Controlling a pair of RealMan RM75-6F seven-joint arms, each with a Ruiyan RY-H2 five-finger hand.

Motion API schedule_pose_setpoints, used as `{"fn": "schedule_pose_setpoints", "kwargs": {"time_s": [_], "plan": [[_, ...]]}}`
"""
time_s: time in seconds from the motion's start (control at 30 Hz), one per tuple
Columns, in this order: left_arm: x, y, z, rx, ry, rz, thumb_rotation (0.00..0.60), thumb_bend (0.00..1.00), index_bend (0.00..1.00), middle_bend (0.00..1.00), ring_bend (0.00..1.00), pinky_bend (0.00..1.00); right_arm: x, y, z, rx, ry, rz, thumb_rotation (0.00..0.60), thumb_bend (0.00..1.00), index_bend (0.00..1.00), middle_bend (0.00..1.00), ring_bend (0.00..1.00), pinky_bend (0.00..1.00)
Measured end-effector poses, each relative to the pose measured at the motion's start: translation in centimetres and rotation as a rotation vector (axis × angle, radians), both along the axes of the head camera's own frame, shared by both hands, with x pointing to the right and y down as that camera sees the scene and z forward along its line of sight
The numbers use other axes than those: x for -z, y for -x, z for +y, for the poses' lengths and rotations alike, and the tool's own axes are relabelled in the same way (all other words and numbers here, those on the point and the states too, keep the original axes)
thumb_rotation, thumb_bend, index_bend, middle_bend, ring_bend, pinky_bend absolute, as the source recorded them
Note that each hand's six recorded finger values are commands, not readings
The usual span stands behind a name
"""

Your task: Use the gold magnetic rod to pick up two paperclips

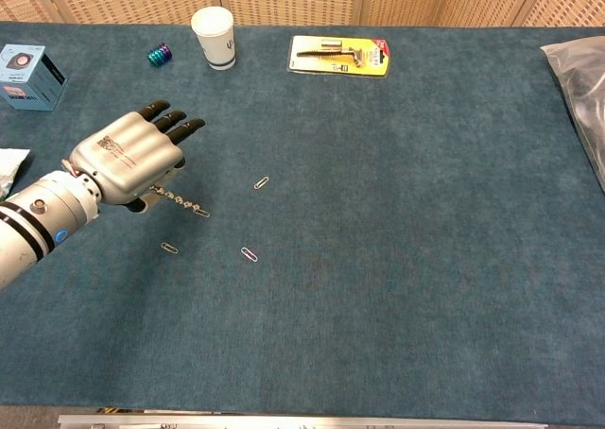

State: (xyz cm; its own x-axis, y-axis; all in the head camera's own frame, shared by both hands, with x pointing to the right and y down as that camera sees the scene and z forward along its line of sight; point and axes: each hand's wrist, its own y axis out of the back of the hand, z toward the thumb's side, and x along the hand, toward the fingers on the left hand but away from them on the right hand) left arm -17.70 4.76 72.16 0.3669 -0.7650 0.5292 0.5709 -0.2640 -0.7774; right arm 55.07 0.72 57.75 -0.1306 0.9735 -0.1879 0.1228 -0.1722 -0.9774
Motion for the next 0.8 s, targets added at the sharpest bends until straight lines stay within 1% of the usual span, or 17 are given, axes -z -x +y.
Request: {"fn": "schedule_pose_setpoints", "kwargs": {"time_s": [0.23, 0.37, 0.8], "plan": [[-0.7, 0.3, -0.1, 0.010, 0.012, -0.018, 0.600, 0.36, 0.57, 0.00, 0.00, 0.00, 0.0, -0.2, 0.0, -0.002, 0.002, -0.003, 0.600, 0.00, 0.37, 0.32, 0.29, 0.50], [-0.7, 0.4, 0.1, 0.012, 0.017, -0.017, 0.600, 0.36, 0.57, 0.00, 0.00, 0.00, 0.0, -0.2, 0.0, -0.002, 0.002, -0.004, 0.600, 0.00, 0.37, 0.32, 0.29, 0.50], [1.2, 1.3, 1.6, 0.031, -0.013, -0.006, 0.600, 0.36, 0.57, 0.00, 0.00, 0.00, 0.1, 0.1, -0.2, 0.012, -0.002, -0.015, 0.600, 0.00, 0.37, 0.32, 0.29, 0.50]]}}
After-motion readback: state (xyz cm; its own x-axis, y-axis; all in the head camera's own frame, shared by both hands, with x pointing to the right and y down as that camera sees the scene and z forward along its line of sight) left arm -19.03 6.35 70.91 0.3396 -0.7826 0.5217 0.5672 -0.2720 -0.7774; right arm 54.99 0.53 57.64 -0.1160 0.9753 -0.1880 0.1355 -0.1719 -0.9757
